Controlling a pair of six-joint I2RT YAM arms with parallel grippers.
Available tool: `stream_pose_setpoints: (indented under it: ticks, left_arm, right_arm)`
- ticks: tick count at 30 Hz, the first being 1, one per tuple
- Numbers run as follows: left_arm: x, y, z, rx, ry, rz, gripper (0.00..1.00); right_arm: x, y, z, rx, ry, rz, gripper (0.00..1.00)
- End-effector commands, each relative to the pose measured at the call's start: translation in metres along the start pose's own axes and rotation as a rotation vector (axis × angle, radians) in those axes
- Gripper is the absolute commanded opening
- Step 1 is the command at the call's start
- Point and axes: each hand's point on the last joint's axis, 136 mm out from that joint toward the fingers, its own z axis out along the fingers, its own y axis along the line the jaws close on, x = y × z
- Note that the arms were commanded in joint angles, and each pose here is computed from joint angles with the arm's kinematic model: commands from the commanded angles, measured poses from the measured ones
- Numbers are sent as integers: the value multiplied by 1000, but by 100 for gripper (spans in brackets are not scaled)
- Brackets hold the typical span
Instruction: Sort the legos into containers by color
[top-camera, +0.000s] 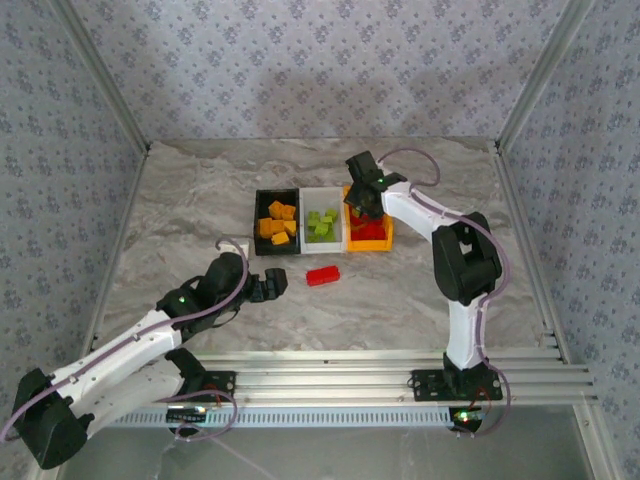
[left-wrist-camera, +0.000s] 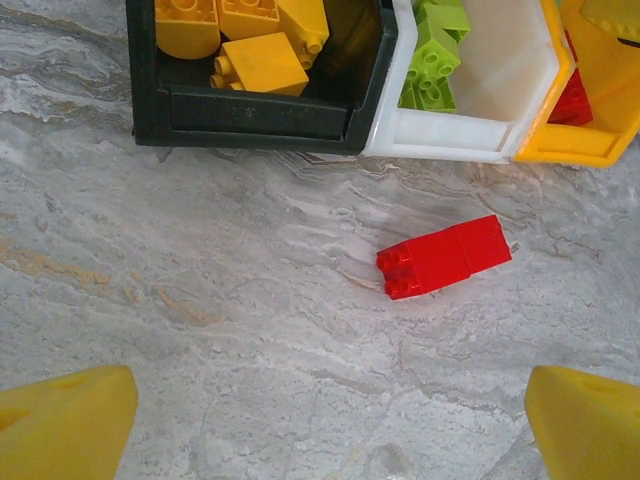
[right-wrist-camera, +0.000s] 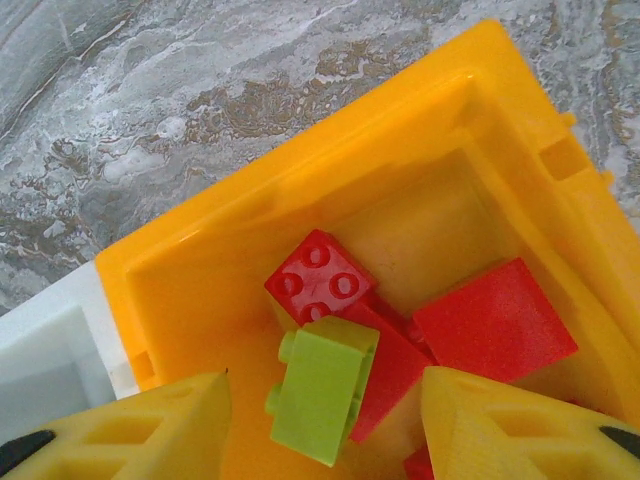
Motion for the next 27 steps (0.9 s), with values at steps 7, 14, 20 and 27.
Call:
stream_pose_setpoints:
  ticks: [7, 14, 20, 27]
  left_arm:
    - [3, 7, 5, -11, 15, -11, 99]
    - [2, 9, 4, -14, 13, -13, 99]
    - [3, 11, 5, -18, 15, -15, 99]
    - [2, 10, 5, -15, 16, -19, 99]
  right_arm:
    - [4, 0, 17, 10, 38, 4, 53]
    - [9, -3, 22, 16, 50, 7, 43]
    - [8, -4, 21, 10, 41, 18, 28]
    - [-7, 5, 1, -35, -18, 5, 21]
